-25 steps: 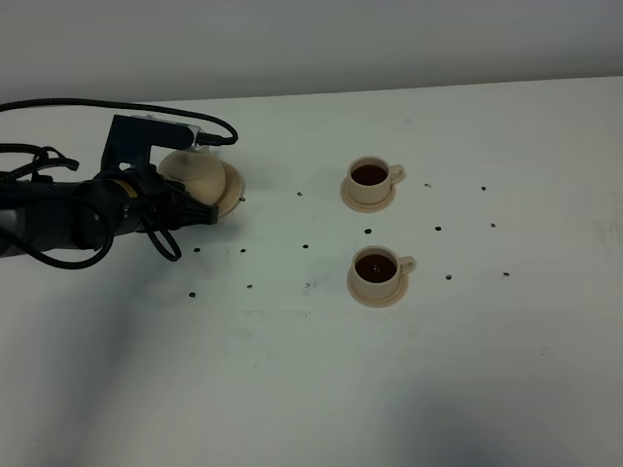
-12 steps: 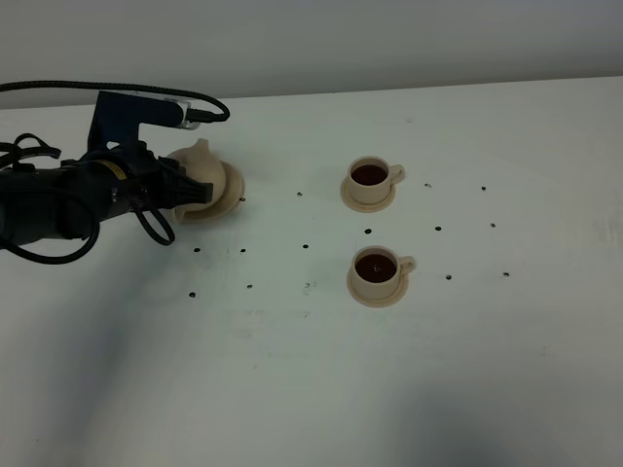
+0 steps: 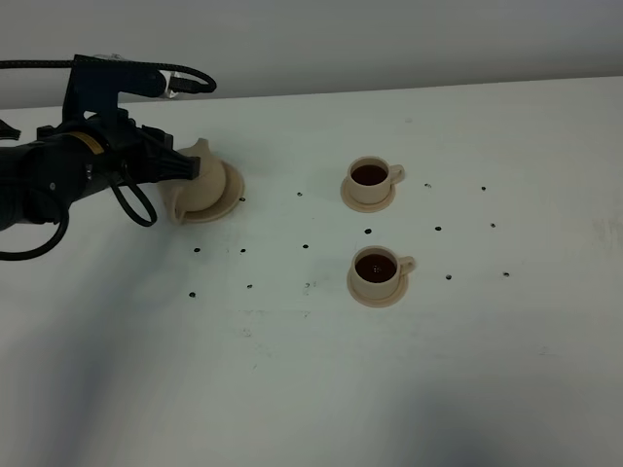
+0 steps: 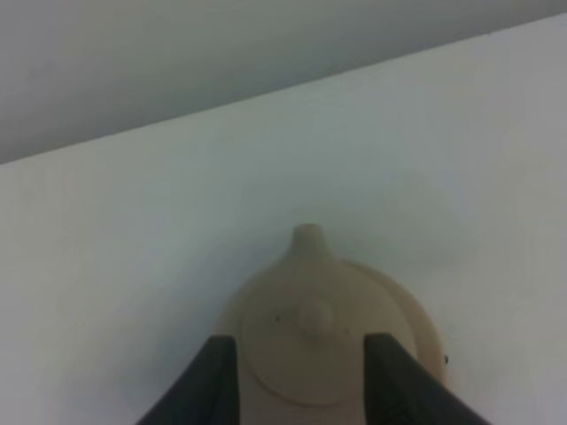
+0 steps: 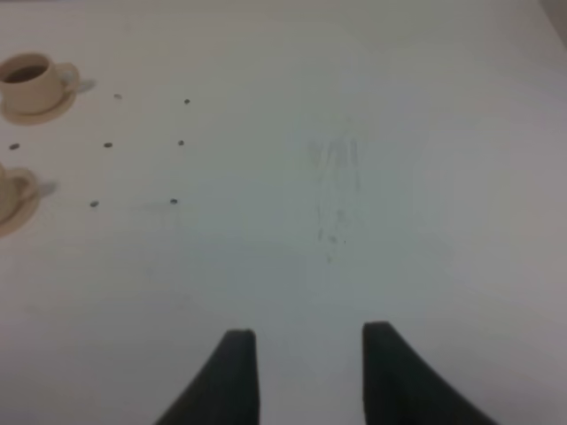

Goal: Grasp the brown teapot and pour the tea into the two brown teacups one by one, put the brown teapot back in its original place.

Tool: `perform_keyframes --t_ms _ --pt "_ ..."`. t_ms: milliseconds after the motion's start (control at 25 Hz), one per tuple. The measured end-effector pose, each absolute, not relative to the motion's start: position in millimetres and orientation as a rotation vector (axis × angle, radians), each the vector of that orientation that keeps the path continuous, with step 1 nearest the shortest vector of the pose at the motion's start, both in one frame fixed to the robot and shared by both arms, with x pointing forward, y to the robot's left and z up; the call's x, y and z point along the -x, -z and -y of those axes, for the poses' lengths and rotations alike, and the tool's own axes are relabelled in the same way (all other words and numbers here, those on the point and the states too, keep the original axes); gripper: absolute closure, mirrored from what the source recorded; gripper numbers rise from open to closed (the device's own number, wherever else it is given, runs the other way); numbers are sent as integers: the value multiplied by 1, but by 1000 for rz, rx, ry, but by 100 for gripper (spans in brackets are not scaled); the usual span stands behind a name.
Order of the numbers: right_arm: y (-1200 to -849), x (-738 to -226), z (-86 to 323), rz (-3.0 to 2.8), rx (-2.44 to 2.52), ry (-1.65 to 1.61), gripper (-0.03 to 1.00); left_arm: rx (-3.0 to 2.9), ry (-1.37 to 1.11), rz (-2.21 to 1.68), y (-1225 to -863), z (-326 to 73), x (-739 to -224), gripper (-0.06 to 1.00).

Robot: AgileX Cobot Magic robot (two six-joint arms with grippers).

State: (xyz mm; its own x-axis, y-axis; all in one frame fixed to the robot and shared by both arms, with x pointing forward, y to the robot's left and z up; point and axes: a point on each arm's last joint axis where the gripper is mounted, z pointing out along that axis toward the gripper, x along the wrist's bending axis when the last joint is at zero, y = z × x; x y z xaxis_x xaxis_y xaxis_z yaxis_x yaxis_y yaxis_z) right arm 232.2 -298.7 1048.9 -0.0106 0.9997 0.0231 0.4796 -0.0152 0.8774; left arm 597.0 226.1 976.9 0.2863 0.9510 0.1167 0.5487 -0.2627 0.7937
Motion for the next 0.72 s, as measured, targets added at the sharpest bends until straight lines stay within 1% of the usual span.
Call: perform_keyframes --t_ms 80,200,440,600,720 --pt "-1049 -232 299 -1572 -1575 -956 66 -1925 -816 -1340 -982 -230 -594 62" --pt "-1049 -232 299 -1572 -1575 -956 66 -1900 -846 -1373 -988 -246 -586 62" --pt "-1049 -232 299 -1573 -1575 -956 66 -1777 -966 -1471 -1010 -295 -564 62" --pt "-1049 -232 299 -1573 -1575 -956 66 -1665 -1072 -1501 -1035 -320 -545 62" --pt "-1049 -232 299 -1573 -1575 -956 66 -1598 -1137 -1482 -1056 -328 -533 62"
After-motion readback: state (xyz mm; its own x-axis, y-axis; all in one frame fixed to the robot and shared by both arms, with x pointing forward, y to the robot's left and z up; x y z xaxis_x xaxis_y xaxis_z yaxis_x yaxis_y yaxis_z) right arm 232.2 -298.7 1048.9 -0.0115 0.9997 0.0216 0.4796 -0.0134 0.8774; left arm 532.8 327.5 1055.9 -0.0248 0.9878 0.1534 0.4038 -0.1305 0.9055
